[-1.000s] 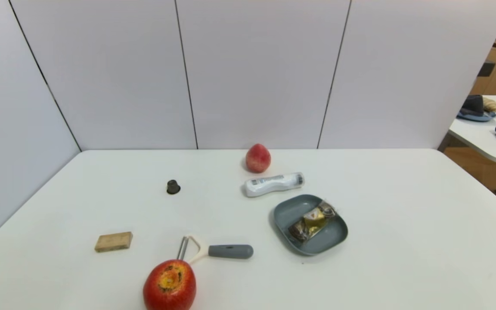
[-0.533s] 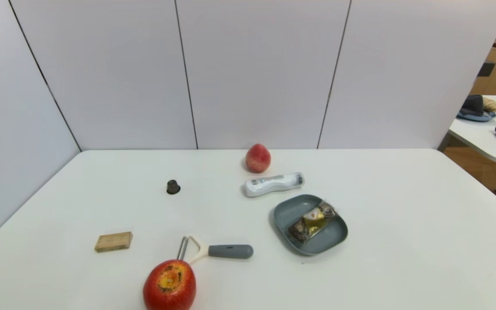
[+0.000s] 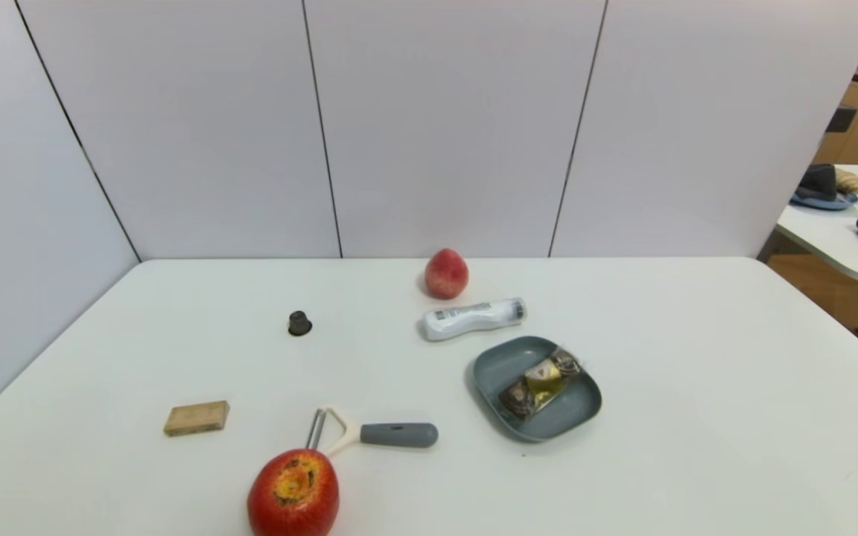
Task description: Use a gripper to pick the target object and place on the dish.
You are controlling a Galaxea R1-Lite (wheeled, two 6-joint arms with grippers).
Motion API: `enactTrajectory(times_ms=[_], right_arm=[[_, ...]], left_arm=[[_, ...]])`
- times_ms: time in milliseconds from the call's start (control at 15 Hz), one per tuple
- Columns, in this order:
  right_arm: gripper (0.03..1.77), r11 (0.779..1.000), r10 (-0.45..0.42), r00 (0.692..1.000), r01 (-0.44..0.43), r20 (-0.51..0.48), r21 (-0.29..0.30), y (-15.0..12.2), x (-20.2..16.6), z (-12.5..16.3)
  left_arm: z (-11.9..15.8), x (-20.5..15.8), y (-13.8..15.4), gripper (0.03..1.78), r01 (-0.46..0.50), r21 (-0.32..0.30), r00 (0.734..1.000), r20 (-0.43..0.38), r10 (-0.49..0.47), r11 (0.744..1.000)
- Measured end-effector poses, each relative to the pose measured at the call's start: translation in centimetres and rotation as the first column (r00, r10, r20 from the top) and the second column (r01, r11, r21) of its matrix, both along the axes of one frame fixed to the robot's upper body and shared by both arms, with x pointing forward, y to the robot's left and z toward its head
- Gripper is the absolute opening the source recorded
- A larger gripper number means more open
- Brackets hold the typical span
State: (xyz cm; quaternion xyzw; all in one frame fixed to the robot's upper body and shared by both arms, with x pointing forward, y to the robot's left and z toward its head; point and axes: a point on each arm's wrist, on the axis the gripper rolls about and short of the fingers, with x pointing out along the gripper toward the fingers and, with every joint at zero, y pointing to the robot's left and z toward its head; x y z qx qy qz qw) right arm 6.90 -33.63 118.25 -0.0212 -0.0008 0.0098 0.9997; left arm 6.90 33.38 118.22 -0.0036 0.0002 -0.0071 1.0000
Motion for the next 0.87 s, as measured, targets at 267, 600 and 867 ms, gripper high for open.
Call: enactTrajectory(times_ms=[267, 600, 867], right_arm=[[1.71, 1.000, 0.000, 1.000, 0.000, 0.000, 0.000, 0.00, 0.00, 0.00], [1.71, 1.000, 0.001, 1.000, -0.001, 0.001, -0.003, 0.00, 0.00, 0.01], [1.71, 1.000, 0.000, 1.000, 0.000, 0.000, 0.003, 0.00, 0.00, 0.00]], left_arm=[[0.00, 0.00, 0.00, 1.69, 0.000, 0.000, 1.000, 0.000, 0.000, 1.000], [0.00, 0.00, 0.00, 1.69, 0.000, 0.000, 1.000, 0.000, 0.000, 1.000], [0.00, 0.00, 0.00, 1.69, 0.000, 0.000, 1.000, -0.001, 0.000, 1.000]])
